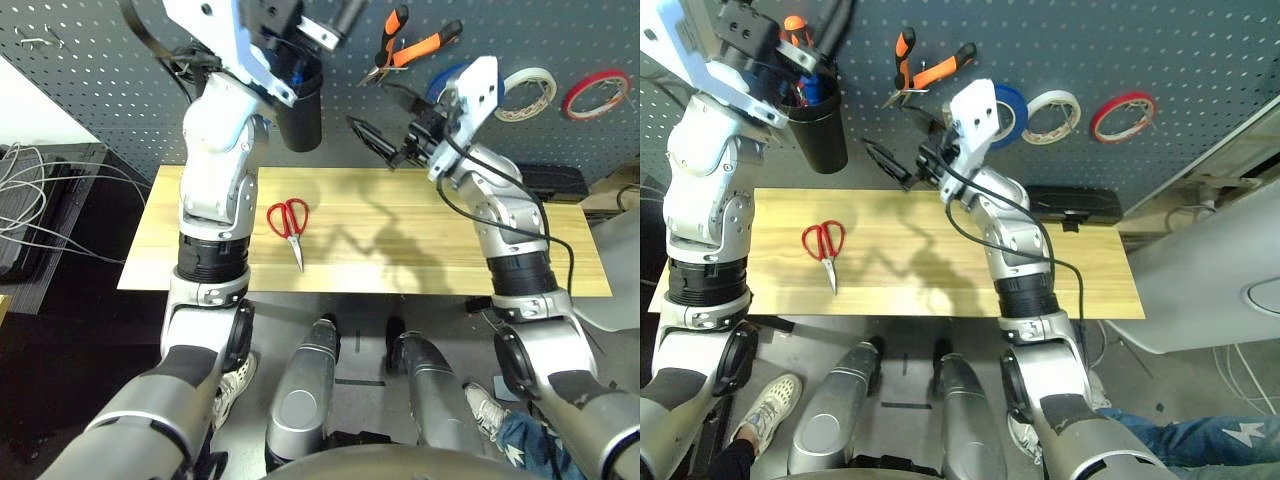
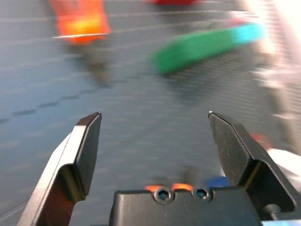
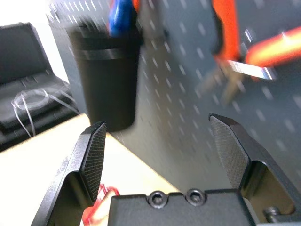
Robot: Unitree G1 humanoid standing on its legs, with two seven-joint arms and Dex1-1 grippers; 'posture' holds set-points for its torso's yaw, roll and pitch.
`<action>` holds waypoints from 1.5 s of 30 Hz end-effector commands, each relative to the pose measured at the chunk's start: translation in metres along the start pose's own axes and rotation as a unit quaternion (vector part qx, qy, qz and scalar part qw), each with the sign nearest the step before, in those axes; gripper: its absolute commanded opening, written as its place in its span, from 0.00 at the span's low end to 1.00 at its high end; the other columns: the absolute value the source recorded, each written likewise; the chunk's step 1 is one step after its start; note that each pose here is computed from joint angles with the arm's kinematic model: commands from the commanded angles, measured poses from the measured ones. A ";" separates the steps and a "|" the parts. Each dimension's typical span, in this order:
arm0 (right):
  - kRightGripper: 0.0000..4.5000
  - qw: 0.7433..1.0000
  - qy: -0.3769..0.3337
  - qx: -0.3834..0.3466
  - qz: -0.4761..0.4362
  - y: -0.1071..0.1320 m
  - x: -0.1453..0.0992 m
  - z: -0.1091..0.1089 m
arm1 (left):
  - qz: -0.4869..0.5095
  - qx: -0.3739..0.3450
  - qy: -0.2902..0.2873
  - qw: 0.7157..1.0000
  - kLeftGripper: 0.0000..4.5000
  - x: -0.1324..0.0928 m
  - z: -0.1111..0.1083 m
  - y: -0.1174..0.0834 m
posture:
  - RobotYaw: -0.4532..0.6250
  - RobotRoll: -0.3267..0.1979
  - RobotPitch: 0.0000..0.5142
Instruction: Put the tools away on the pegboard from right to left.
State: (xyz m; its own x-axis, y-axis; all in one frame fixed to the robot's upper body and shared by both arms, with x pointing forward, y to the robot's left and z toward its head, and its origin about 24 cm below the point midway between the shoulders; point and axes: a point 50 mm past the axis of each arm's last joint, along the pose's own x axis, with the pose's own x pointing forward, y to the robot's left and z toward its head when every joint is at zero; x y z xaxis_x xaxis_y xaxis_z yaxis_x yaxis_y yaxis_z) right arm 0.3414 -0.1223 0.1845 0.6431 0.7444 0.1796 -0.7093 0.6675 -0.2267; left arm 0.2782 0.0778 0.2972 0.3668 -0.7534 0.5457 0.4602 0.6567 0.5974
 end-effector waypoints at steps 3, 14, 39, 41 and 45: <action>1.00 0.996 0.089 0.003 -0.021 -0.008 -0.033 -0.037 | -0.100 -0.042 0.050 0.993 0.99 -0.007 -0.016 -0.042 | 0.58 0.62 0.55; 1.00 0.979 0.175 0.026 -0.102 -0.023 -0.066 -0.082 | -0.088 -0.136 0.226 0.960 0.99 -0.035 -0.076 -0.072 | 0.57 0.62 0.55; 1.00 0.981 0.187 0.043 -0.021 0.001 -0.023 -0.077 | 0.186 -0.142 0.630 0.741 0.99 -0.183 -0.198 -0.062 | 0.57 0.62 0.60; 1.00 0.981 0.186 0.046 -0.010 0.007 -0.014 -0.075 | 0.206 -0.139 0.636 0.731 0.99 -0.193 -0.204 -0.057 | 0.56 0.62 0.61; 1.00 0.981 0.187 0.051 0.000 0.018 0.002 -0.074 | 0.229 -0.134 0.646 0.715 0.99 -0.210 -0.213 -0.053 | 0.55 0.62 0.63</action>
State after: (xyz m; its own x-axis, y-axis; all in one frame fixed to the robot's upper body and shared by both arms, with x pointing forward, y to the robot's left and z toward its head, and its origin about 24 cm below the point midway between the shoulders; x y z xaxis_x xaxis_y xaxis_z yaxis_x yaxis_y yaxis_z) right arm 0.3526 -0.1149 0.1145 0.6968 0.7005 -0.1541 -0.7170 0.6857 -0.1252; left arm 0.3539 0.1854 0.0399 0.9061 -0.0083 -0.4230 0.1523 0.9392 0.3079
